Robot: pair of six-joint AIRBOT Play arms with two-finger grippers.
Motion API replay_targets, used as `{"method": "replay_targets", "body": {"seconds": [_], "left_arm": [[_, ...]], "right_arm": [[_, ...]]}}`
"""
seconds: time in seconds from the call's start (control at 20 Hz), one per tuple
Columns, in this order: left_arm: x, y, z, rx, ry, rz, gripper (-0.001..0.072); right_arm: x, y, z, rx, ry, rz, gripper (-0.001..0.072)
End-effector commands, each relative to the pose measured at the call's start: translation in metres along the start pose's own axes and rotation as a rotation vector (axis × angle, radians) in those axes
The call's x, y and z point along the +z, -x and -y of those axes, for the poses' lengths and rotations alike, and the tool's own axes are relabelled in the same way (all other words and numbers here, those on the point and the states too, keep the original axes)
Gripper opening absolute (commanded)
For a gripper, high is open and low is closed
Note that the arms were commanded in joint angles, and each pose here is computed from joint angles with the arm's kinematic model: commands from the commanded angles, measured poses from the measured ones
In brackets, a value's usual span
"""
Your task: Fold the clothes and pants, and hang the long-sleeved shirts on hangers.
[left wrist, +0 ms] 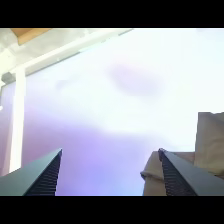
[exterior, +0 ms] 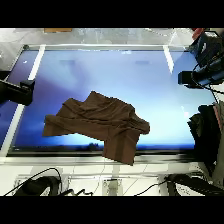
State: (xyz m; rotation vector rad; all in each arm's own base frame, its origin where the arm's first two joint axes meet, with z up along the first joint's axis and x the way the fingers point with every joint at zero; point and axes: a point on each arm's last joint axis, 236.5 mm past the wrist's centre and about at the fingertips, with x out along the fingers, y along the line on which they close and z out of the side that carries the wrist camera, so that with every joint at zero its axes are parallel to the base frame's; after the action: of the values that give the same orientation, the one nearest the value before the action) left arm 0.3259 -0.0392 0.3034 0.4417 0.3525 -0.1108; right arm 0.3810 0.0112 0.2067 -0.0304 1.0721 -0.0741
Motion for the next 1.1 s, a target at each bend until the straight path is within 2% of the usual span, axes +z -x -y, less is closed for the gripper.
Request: {"method": "replay_targets", "body": {"seconds": [0.0, 0.15, 0.25, 0.35, 0.65, 0.75, 0.9, 1.05], "left_arm": [[0.001, 0.001, 0.0, -0.001, 0.001, 0.003, 0.0704], [0.001, 0.001, 0.001, -0.003, 0.004, 0.005, 0.0704], [0.002, 0.001, 0.006, -0.024, 0.025, 0.006, 0.0704], [0.001, -0.001, 0.006, -0.025, 0.023, 0.001, 0.0704], [-0.001, -0.005, 0.006, -0.022, 0.017, -0.009, 0.0704], [-0.001, -0.005, 0.006, -0.023, 0.018, -0.009, 0.0704], [-0.001, -0.005, 0.006, -0.023, 0.018, -0.009, 0.0704], [-0.001, -0.005, 0.008, -0.028, 0.022, -0.008, 0.0704]], "right_arm": [[0.025, 0.001, -0.003, 0.011, 0.011, 0.103, 0.0013], [0.003, -0.005, 0.0, -0.002, 0.15, 0.004, 0.0012], [-0.013, -0.017, -0.002, 0.007, 0.171, -0.081, 0.0011], [-0.039, -0.044, -0.019, 0.075, 0.226, -0.181, 0.0011], [-0.189, -0.133, -0.068, 0.327, 0.299, -0.576, 0.0011], [-0.216, -0.144, -0.097, 0.468, 0.313, -0.55, 0.0011], [-0.218, -0.139, -0.164, 0.77, 0.238, -0.356, 0.0011], [-0.226, -0.148, -0.173, 0.794, 0.144, -0.348, 0.0013]]}}
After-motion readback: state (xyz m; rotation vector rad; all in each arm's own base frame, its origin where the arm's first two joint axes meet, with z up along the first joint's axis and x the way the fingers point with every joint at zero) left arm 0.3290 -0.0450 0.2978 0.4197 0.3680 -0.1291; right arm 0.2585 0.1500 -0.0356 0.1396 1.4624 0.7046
